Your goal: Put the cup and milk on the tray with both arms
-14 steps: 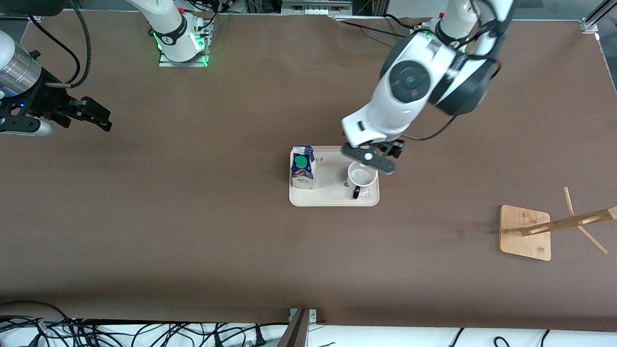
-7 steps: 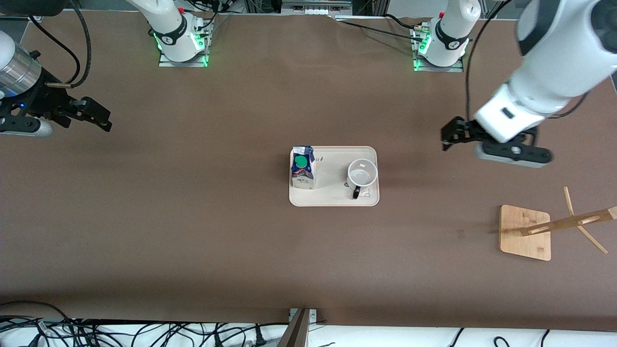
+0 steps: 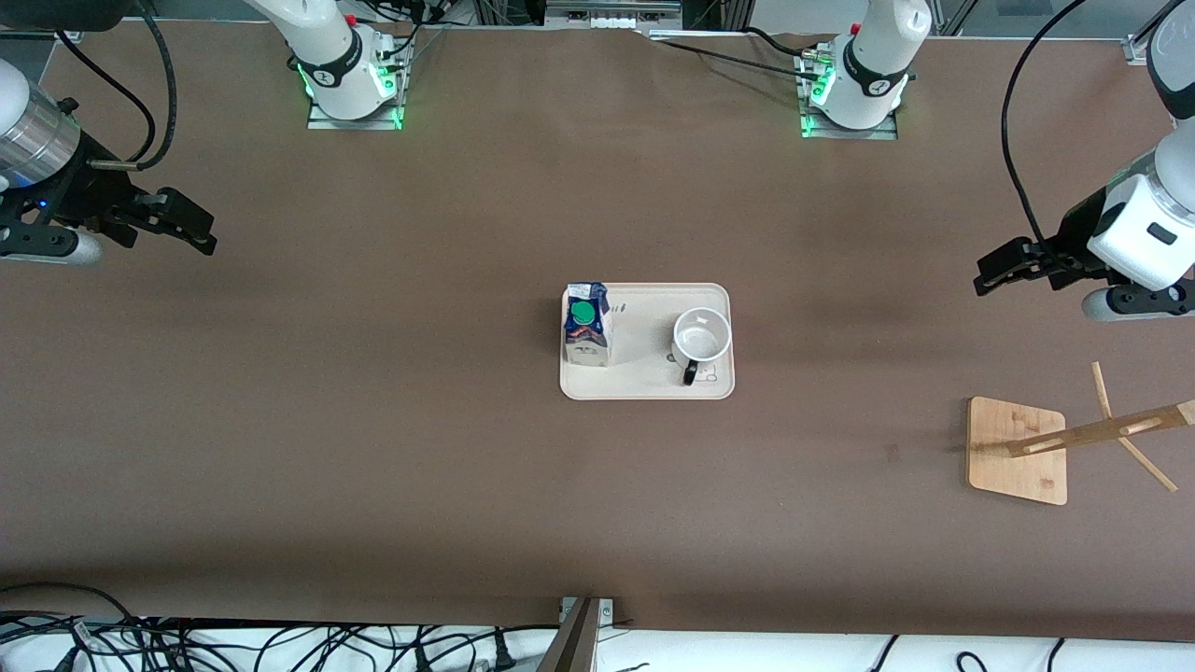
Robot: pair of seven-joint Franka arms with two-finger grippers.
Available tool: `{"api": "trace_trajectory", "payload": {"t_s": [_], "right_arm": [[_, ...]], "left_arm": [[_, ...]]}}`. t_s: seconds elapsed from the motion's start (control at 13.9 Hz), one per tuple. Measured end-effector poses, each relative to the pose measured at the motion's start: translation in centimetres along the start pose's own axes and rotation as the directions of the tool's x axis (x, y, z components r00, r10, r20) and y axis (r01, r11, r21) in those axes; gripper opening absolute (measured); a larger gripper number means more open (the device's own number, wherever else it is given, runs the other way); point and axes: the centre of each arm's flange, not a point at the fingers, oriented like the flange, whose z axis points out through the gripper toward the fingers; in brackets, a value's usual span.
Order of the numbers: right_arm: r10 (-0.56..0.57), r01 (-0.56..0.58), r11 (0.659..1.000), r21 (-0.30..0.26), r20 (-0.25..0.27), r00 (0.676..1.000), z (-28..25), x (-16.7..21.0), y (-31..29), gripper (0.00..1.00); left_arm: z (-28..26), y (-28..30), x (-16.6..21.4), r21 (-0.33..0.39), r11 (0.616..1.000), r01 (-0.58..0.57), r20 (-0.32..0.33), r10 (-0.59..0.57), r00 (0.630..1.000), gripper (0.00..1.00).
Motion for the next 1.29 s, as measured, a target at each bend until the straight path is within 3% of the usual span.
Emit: {"api": "trace_trajectory", "payload": {"t_s": [0.57, 1.0, 1.29], "right_arm": [[0.000, 0.000, 1.000, 0.001, -0.005, 1.000, 0.0, 0.1, 0.0, 1.00], [0.000, 0.000, 1.000, 0.001, -0.006, 1.000, -0.1, 0.1, 0.0, 1.00], [0.000, 0.000, 1.000, 0.001, -0.006, 1.000, 0.0, 0.1, 0.0, 1.00]], "left_arm": [[0.0, 0.7, -0.6, 0.010, 1.000, -0.016, 0.045, 0.016, 0.999, 1.00], [-5.8, -0.2, -1.7, 0.009, 0.998, -0.062, 0.042, 0.062, 0.997, 1.00], [-6.1, -0.8, -1.7, -0.010, 0.999, -0.054, 0.045, 0.054, 0.998, 1.00]]}}
